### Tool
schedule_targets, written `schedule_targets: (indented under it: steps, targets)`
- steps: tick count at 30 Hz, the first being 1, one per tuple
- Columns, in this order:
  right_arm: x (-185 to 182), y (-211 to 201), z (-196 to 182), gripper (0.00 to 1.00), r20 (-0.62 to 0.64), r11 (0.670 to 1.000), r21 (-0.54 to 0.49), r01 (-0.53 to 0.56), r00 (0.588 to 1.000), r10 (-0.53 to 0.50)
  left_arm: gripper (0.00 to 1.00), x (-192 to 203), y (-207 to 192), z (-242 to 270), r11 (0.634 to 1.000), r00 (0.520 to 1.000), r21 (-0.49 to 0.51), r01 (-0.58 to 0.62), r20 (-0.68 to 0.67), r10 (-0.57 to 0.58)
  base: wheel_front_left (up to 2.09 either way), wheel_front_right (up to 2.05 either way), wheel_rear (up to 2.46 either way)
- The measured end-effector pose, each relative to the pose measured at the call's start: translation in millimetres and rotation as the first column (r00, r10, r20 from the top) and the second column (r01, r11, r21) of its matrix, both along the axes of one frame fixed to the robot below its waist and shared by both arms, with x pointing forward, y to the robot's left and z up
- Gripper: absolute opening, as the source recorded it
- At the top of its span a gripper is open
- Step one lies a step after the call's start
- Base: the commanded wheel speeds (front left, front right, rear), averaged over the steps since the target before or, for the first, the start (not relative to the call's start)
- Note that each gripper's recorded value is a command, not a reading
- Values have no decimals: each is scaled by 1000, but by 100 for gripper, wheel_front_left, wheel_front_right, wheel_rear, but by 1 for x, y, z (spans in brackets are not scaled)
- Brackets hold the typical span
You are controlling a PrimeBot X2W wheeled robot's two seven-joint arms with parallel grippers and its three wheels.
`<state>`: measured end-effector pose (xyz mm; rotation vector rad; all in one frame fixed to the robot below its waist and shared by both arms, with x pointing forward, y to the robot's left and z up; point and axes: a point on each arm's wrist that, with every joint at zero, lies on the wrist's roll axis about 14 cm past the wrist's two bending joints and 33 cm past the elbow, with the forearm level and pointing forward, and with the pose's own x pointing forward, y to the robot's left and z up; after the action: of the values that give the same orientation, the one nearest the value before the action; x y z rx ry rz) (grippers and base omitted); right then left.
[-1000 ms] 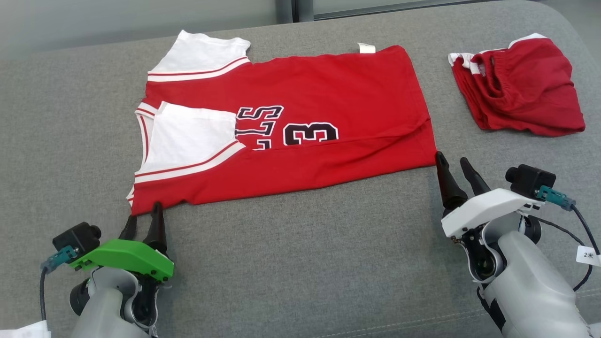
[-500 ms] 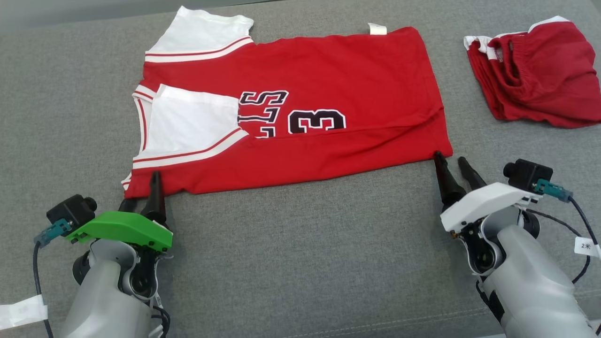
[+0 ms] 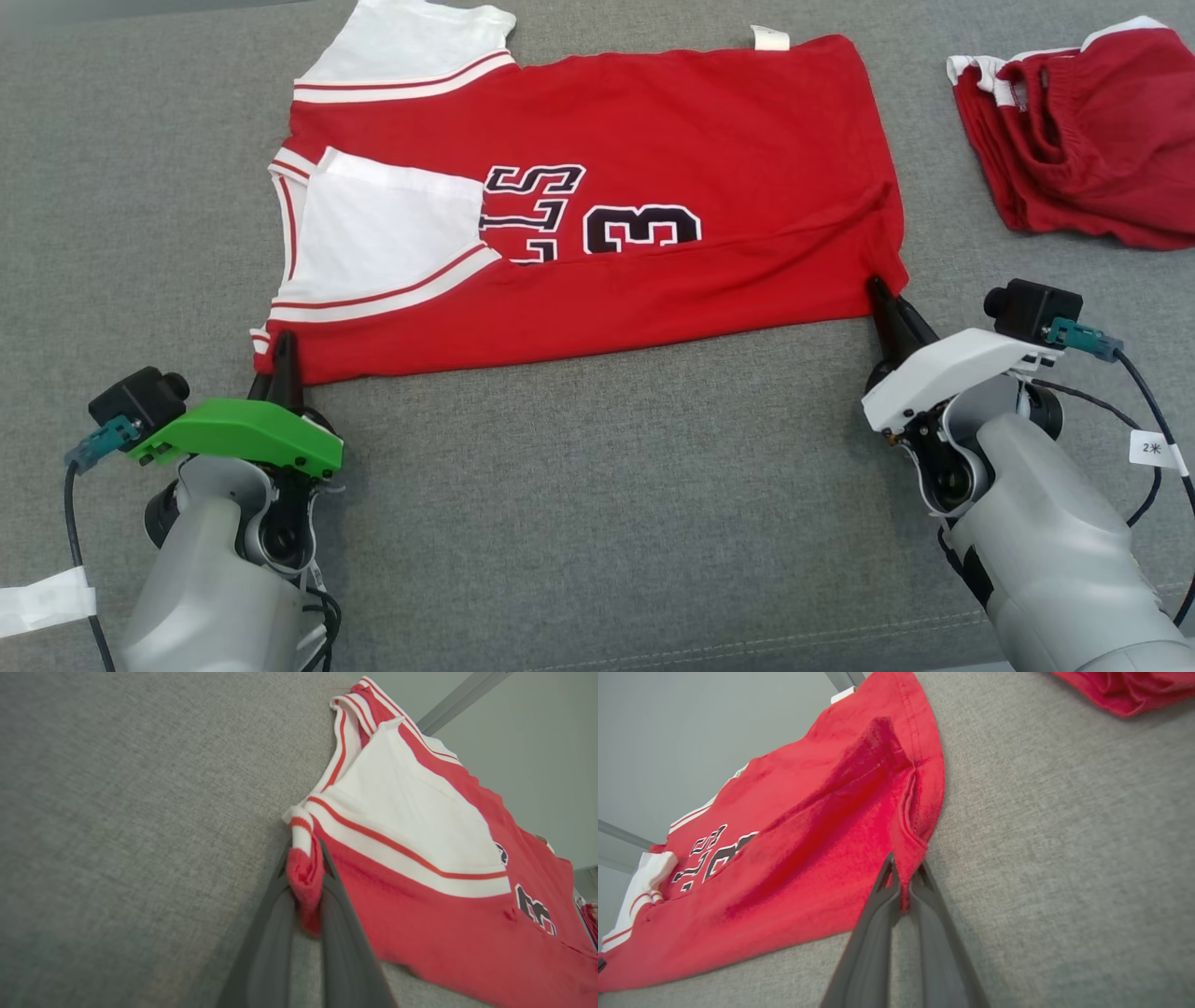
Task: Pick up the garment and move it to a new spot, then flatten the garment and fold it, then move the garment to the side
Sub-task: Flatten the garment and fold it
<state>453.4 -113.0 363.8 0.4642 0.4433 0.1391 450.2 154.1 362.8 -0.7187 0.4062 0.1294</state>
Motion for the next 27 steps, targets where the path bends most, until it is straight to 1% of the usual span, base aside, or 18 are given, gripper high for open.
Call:
schedule_targets:
  steps: [8,17,20,27]
  targets:
    - [4,0,5,0,21,1000,0,2,1000,-2,0,4,-1,4,1000,1000,-12,-17,25,17,0,0,0]
    - [9,3,28,0,90,998,64,30,995,-36,0,12,-5,32,1000,992,-25,-9,127,12,0,0,0]
    - [0,4,29,0,90,996,83,39,995,-46,0,8,-4,39,999,989,-30,-15,149,19,0,0,0]
    - [-28,2,28,0,78,992,112,52,995,-61,0,-15,2,43,998,985,-45,-40,165,47,0,0,0]
